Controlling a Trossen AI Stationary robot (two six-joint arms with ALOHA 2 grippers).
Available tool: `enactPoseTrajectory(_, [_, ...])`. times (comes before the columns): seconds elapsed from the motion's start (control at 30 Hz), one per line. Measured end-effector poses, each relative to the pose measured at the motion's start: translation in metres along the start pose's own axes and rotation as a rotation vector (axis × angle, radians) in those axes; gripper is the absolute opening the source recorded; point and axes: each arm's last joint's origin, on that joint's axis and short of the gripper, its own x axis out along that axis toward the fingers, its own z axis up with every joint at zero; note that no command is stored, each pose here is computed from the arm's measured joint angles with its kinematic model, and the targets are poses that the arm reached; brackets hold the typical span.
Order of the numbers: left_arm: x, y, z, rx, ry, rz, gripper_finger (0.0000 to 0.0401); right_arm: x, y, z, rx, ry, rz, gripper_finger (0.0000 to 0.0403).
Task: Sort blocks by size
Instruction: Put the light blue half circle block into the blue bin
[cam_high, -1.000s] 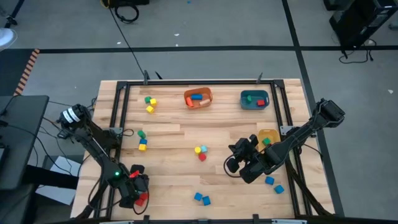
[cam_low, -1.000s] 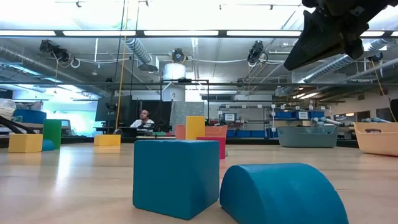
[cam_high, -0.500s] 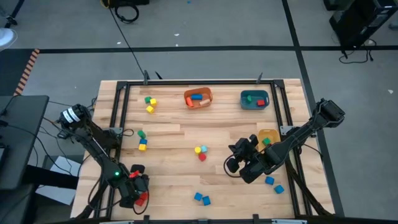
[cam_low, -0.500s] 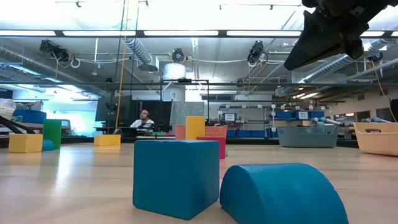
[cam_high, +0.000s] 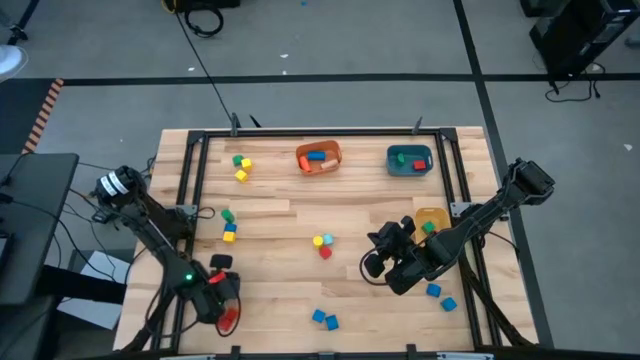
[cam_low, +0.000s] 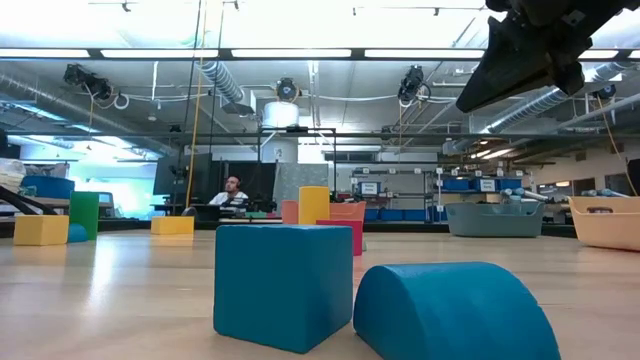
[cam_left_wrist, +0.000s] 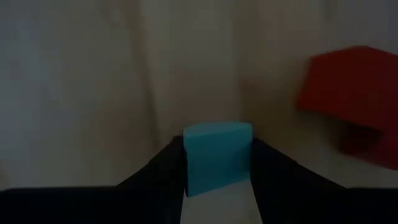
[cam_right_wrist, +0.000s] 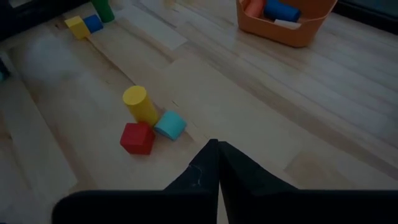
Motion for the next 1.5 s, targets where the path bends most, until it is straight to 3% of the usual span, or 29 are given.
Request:
enactPoseTrajectory(0.4, [-0.004,0.035,0.026,-0.125,-0.138,0.157,0.0133,0.000,0.001,0.000,0.005,-0.004,0.003,0.0034])
enactPoseTrajectory(0.73, [-0.002,0.058,0.052,-0.129,-0.217,0.161,0.0087,0.000,0.001,0.000,0.005,-0.004,0.003,0.0026])
enactPoseTrajectory(1.07, [-0.001,0.071,0.061,-0.153,-0.231,0.181,0.0088,0.001,0.001,0.000,0.026,-0.042,0.008,0.0025])
enactPoseTrajectory(1.3, [-0.003,0.078,0.077,-0.180,-0.359,0.190,0.0089,0.019,-0.006,-0.019,0.061,-0.106,0.055,0.0043])
enactPoseTrajectory(1.5, [-0.008,0.095,0.100,-0.306,-0.532,0.158,0.0089,0.031,-0.015,-0.029,0.052,-0.164,0.057,0.0082])
